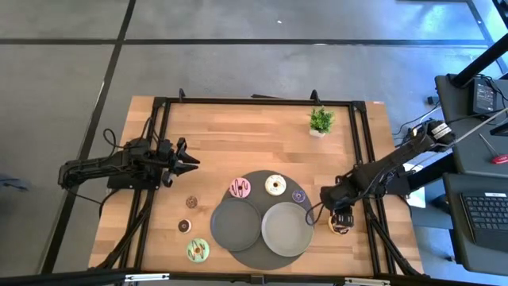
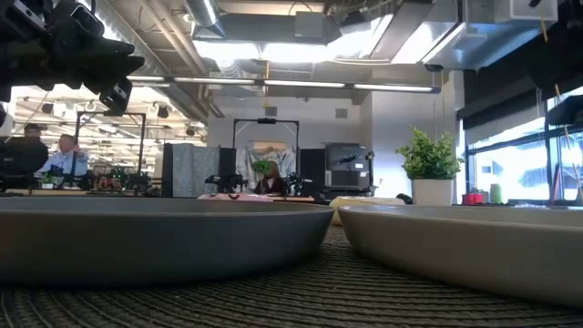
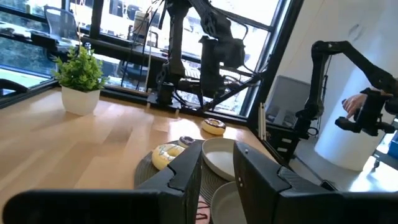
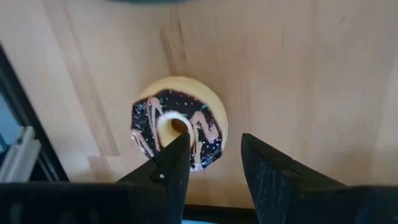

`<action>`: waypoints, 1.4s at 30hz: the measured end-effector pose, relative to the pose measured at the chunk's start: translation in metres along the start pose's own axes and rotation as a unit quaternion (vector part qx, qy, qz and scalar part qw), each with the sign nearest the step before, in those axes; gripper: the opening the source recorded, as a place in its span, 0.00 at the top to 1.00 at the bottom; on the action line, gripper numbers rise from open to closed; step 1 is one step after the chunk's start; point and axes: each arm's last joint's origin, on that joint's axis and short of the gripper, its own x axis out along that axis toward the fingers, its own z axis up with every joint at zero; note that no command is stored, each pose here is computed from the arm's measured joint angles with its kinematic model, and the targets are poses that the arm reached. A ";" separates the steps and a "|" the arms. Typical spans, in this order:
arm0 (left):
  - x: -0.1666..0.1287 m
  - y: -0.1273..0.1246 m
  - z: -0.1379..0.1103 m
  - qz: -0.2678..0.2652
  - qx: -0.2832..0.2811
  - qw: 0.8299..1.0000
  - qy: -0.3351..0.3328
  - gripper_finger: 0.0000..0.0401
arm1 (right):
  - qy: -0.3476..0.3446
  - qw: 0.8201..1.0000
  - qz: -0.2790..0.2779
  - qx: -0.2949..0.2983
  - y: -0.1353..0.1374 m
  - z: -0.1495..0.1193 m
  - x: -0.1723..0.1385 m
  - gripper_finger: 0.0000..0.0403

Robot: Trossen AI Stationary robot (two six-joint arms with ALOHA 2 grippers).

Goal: Pick & Place donuts
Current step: Put the large black donut on the gray plate

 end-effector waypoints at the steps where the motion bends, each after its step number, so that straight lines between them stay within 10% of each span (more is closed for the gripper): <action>1: 0.000 0.000 0.000 0.000 0.000 1.000 0.000 0.78 | 0.004 1.000 -0.003 -0.002 0.001 0.001 0.003 0.64; 22: 0.000 0.000 0.000 0.000 0.000 1.000 0.000 0.78 | 0.078 0.995 -0.055 -0.025 0.017 0.009 0.052 0.65; 34: 0.000 0.000 0.000 0.000 0.000 1.000 0.000 0.78 | 0.096 0.994 -0.046 -0.018 0.017 0.008 0.054 0.95; 42: 0.000 0.000 0.000 0.000 0.000 1.000 0.000 0.78 | 0.137 0.989 -0.052 0.037 0.028 0.018 0.017 0.95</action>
